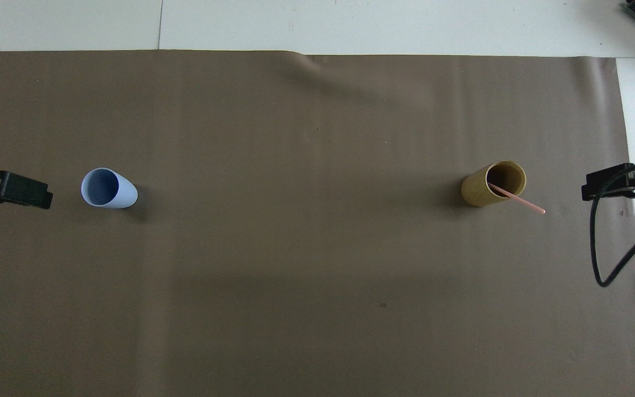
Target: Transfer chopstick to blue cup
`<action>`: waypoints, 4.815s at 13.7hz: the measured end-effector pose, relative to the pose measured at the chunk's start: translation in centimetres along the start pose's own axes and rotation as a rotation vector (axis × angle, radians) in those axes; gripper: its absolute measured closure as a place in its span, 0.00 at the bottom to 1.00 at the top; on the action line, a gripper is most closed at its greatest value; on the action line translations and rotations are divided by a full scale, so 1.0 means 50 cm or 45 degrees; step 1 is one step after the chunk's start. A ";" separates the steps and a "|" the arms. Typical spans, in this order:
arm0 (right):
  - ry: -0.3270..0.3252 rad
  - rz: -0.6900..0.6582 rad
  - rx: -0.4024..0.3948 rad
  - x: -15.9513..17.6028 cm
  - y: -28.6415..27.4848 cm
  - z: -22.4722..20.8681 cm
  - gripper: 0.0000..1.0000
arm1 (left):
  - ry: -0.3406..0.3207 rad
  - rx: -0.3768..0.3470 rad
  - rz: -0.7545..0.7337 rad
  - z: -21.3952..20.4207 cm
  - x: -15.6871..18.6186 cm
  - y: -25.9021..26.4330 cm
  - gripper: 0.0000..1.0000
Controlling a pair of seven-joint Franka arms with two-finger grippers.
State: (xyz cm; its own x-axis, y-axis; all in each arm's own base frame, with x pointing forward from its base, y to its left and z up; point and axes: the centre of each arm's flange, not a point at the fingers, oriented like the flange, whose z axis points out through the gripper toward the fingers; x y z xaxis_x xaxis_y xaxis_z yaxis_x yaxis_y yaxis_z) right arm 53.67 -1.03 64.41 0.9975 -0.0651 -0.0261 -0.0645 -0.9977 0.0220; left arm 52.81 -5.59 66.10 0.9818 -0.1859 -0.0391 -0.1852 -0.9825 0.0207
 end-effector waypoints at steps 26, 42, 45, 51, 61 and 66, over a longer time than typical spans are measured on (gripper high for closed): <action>-0.192 -0.216 -0.026 0.083 -0.063 0.314 0.00 | 0.138 0.024 -0.077 0.435 0.092 -0.156 0.00; -0.178 -0.217 -0.024 0.082 -0.061 0.307 0.00 | 0.177 0.015 -0.102 0.550 0.108 -0.171 0.48; -0.188 -0.216 -0.024 0.079 -0.060 0.318 0.00 | 0.149 0.010 -0.100 0.571 0.098 -0.166 0.64; -0.224 -0.218 -0.017 0.068 -0.028 0.387 0.30 | 0.143 0.002 -0.078 0.557 0.098 -0.144 0.95; -0.221 -0.225 -0.016 0.066 -0.028 0.383 0.92 | 0.090 -0.025 -0.023 0.497 0.074 0.293 0.95; -0.256 -0.227 -0.014 0.064 -0.031 0.346 0.92 | 0.093 -0.043 -0.102 0.502 0.056 0.524 0.95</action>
State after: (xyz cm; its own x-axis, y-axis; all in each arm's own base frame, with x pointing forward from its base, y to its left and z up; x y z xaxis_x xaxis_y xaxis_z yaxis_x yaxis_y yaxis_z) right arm 56.50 -0.04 47.02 0.9675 0.1076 -0.2288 0.1130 -0.9935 0.0104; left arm 49.63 -32.19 41.44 0.9941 -0.1041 0.0309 -0.1056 -0.9929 0.0544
